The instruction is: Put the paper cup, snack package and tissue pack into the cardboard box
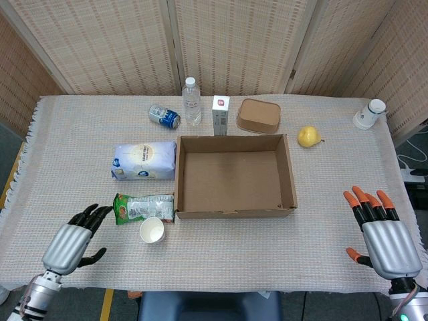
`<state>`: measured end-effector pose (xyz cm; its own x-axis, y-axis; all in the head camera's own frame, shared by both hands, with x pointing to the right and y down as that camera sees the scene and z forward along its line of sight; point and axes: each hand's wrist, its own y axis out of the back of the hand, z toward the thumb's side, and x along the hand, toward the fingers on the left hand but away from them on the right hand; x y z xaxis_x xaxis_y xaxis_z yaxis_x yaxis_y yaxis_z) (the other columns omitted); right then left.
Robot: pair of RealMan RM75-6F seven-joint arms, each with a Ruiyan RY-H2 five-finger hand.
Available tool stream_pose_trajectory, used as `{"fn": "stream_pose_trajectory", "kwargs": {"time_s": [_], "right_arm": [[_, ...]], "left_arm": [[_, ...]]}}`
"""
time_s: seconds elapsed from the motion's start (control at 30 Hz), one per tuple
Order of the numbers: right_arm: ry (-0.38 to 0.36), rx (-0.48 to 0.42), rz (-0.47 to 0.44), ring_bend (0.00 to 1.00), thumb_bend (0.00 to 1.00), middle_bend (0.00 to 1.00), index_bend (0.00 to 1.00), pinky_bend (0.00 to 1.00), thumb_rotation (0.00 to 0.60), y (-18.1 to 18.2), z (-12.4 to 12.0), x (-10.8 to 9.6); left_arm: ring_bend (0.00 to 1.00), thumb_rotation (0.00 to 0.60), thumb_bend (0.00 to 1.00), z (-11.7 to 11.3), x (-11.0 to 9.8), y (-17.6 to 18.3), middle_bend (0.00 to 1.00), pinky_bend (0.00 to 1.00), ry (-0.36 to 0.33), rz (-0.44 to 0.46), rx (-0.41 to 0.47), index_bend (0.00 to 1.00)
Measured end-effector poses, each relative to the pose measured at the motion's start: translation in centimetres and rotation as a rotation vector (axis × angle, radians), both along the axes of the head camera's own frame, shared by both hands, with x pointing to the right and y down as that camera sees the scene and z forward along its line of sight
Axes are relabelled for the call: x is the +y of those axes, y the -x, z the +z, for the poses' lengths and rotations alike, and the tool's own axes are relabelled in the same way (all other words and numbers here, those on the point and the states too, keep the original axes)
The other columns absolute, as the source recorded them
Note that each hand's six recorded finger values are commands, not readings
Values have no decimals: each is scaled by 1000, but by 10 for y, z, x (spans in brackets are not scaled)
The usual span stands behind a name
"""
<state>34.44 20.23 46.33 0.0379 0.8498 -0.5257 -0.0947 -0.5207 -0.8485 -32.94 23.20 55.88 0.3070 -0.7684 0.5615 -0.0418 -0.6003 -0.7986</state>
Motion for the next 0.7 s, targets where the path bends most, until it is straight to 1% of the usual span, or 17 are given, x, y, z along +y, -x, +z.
{"fn": "stream_pose_trajectory", "kwargs": {"time_s": [0.2,0.3,0.53,0.7], "right_arm": [[5,3,4,0,48,0,0,0,600,-1,1,0],[5,5,7,0,49,0,0,0,600,-2,1,0],[5,5,15,0,48,0,0,0,600,-3,1,-2],[1,1,18,0,48,0,0,0,600,-4,0,-3]], "left_arm": [[52,600,258,16,-5,-53,99,254,16,71,42,58],[53,600,260,21,-9,-71,99,254,23,79,61,58],[72,600,258,33,-14,-95,129,258,48,28,85,88],[75,600,257,43,-12,-99,137,256,70,-7,53,100]]}}
